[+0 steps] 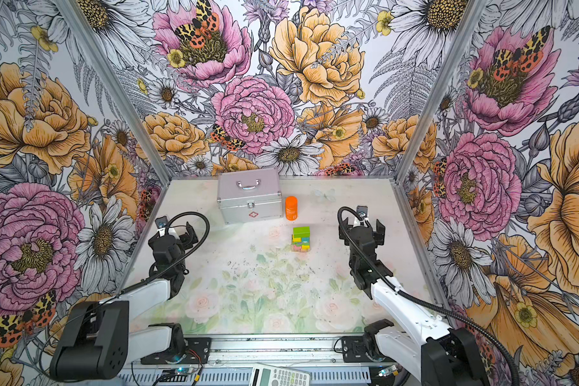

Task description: Build the wood block tower

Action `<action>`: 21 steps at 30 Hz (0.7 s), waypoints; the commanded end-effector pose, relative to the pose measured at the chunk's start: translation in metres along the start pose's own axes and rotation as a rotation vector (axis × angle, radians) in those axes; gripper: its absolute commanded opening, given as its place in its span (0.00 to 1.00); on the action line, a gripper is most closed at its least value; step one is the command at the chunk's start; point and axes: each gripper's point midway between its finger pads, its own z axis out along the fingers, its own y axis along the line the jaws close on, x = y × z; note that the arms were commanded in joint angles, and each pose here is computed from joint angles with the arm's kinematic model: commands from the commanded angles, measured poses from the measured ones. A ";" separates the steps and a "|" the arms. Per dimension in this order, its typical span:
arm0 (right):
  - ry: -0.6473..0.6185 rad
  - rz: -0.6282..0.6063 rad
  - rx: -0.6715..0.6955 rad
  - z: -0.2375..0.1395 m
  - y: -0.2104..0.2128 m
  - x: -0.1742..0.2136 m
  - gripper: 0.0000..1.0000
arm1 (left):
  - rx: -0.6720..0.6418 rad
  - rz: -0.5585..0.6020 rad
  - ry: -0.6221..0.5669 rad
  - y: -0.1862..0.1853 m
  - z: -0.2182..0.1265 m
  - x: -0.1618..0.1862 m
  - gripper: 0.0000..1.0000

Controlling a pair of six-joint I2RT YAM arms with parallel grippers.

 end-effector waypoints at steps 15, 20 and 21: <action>-0.050 0.037 -0.073 0.034 0.011 0.024 1.00 | 0.154 -0.018 -0.050 -0.033 0.016 0.012 0.99; -0.012 -0.010 -0.030 0.050 0.005 0.035 1.00 | 0.217 0.034 -0.027 -0.052 0.022 0.020 0.99; -0.012 -0.009 -0.028 0.052 0.004 0.039 1.00 | 0.218 0.035 -0.036 -0.053 0.022 0.019 0.99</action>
